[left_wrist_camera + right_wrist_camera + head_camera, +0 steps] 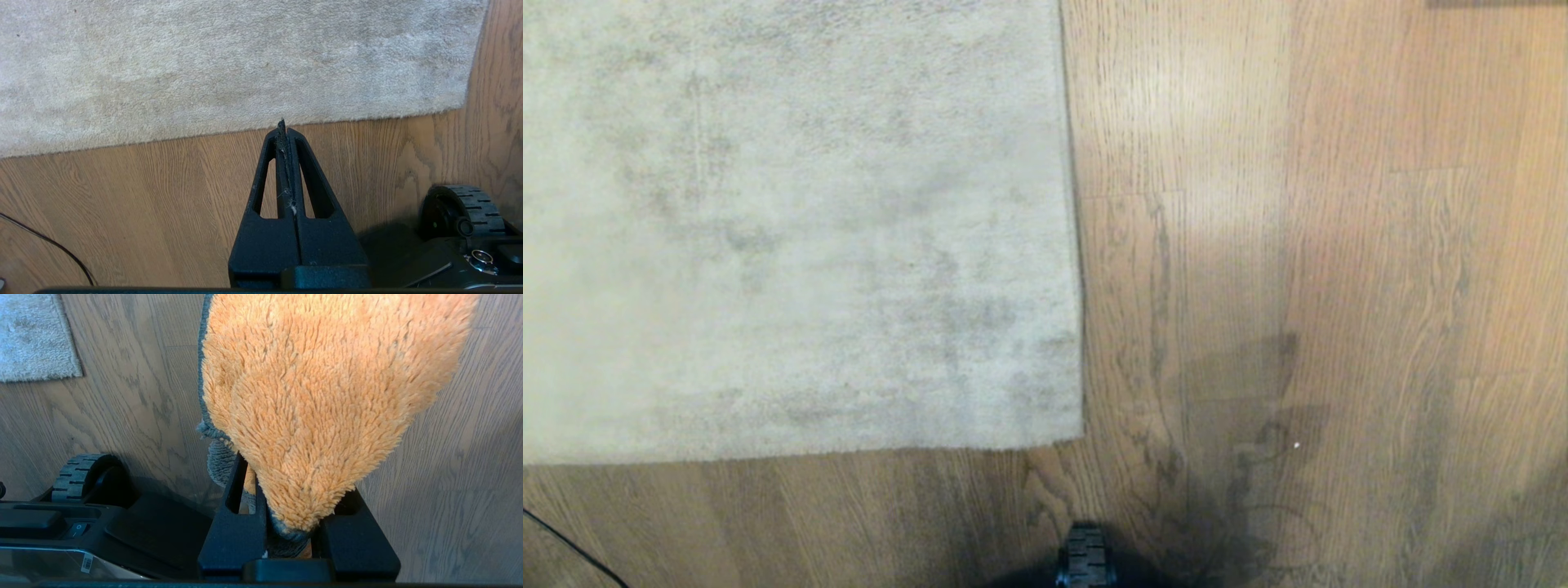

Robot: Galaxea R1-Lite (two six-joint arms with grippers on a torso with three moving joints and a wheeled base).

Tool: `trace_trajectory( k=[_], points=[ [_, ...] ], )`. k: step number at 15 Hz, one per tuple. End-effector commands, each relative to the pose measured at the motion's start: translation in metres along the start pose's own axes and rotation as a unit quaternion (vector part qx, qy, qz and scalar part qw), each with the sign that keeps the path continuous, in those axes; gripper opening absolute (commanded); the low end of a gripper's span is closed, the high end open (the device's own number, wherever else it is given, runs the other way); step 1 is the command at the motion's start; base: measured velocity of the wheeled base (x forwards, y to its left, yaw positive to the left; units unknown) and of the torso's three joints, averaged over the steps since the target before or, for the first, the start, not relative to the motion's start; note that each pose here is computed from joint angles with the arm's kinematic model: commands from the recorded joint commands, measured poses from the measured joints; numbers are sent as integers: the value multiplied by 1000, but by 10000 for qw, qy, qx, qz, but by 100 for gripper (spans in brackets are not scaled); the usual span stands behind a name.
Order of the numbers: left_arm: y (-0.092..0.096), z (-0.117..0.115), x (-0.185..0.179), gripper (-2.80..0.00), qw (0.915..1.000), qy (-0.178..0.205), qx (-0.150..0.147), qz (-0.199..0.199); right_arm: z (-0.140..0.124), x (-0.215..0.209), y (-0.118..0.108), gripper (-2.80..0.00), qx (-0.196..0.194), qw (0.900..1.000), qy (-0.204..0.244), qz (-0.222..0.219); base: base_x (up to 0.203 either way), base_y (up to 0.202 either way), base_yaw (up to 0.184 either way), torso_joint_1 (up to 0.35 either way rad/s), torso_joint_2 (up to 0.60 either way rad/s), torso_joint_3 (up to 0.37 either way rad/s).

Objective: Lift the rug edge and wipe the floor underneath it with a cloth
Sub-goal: Put down the rag

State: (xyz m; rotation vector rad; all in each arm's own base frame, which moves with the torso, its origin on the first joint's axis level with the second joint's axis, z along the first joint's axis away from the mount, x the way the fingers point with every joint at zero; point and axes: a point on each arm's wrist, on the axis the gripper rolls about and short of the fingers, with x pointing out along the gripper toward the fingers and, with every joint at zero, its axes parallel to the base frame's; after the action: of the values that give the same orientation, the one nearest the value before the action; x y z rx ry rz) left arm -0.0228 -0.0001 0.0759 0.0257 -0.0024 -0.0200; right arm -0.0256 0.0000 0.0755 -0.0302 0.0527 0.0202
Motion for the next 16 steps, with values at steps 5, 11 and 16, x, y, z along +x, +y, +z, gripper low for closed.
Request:
trace_trajectory(
  k=[5, 11, 16],
  points=[
    [0, 0, 0, -280, 10000, -5, -6, 0, 0, 0, 0, -280, -2, 10000, 11, 3, 0, 0, 0, 0, 0, 0],
    [0, 0, 0, -280, 10000, -2, 2, 5, 0, 0, 0, -280, -2, 10000, 11, 3, 0, 0, 0, 0, 0, 0],
    [0, 0, 0, -280, 10000, -2, 9, 8, 0, 0, 0, -280, -2, 10000, 11, 3, 0, 0, 0, 0, 0, 0]
  ],
)
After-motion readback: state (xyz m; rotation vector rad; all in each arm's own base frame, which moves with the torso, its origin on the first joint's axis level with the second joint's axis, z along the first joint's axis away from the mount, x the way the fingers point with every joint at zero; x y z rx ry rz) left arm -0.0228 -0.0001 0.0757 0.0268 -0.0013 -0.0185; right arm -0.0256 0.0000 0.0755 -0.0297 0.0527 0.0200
